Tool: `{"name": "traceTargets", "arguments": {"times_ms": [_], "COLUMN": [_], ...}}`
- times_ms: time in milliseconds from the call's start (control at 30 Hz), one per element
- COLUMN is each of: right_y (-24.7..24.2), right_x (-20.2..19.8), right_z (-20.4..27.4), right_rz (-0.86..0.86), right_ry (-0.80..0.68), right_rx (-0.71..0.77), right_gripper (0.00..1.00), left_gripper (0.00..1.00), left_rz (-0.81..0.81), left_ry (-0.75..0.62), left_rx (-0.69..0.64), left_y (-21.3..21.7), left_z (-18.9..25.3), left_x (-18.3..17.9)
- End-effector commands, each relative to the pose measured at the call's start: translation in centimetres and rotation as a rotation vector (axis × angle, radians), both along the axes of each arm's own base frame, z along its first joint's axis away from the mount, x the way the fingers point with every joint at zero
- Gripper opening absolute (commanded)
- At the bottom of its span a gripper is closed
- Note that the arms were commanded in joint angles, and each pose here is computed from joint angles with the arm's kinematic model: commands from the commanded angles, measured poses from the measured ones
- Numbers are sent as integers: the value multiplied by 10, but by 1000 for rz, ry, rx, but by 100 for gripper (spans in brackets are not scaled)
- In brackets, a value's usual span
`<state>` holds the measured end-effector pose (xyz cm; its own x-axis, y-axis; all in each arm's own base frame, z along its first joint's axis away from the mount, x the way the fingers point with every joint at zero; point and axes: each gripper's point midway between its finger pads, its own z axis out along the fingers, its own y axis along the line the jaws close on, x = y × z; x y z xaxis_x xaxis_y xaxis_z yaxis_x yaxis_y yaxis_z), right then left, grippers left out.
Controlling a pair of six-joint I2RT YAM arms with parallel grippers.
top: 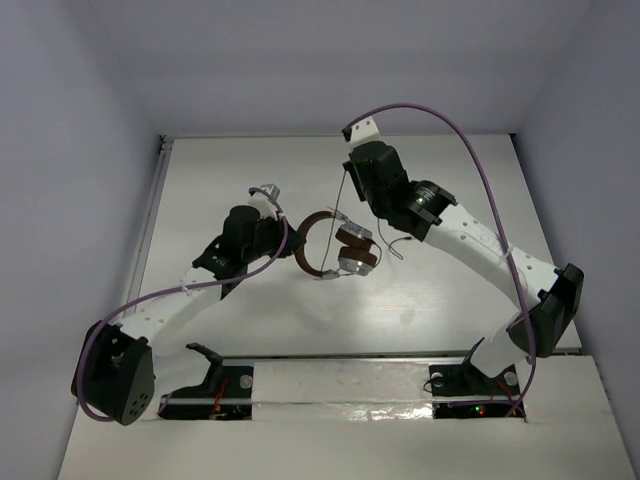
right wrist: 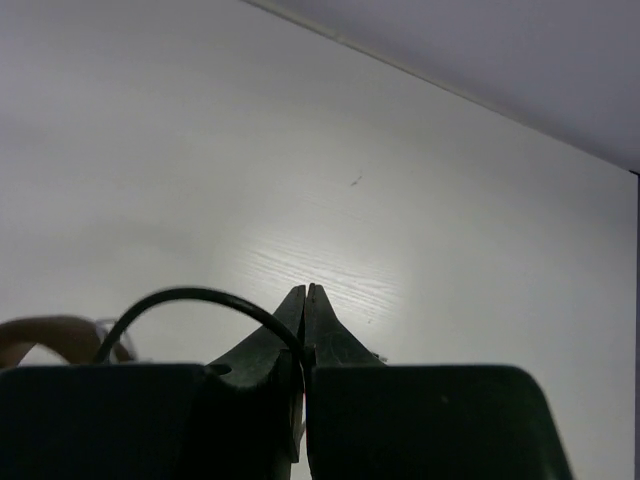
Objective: Wrap the headphones
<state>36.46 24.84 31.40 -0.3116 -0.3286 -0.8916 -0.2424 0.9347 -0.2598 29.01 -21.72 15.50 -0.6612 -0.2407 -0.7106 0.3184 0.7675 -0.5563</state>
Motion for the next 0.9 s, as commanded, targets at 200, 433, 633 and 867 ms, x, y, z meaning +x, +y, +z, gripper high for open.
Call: {"name": "traceTargets", "arguments": {"times_ms": [200,433,633,867], "right_y": [-1,34,37,19], "right_x": [36,33,46,38], "right_z": [9,-6,-32,-31], "right_rz": [26,199,223,170], "right_ry": [-88,-49,3,-34], "right_rx": [64,100,126,230], "right_gripper": [0,1,0,0], "left_gripper": [0,0,0,0], "left_rz": [-173,-318,-276,-122], "left_ry": [-147,-169,-211,-241], "left_rx": [-138,-180,-178,-136], "left_y": [-26,-45,-36,-15], "left_z": [66,88,104,120], "left_x": [-17,-34,-36,-24]}}
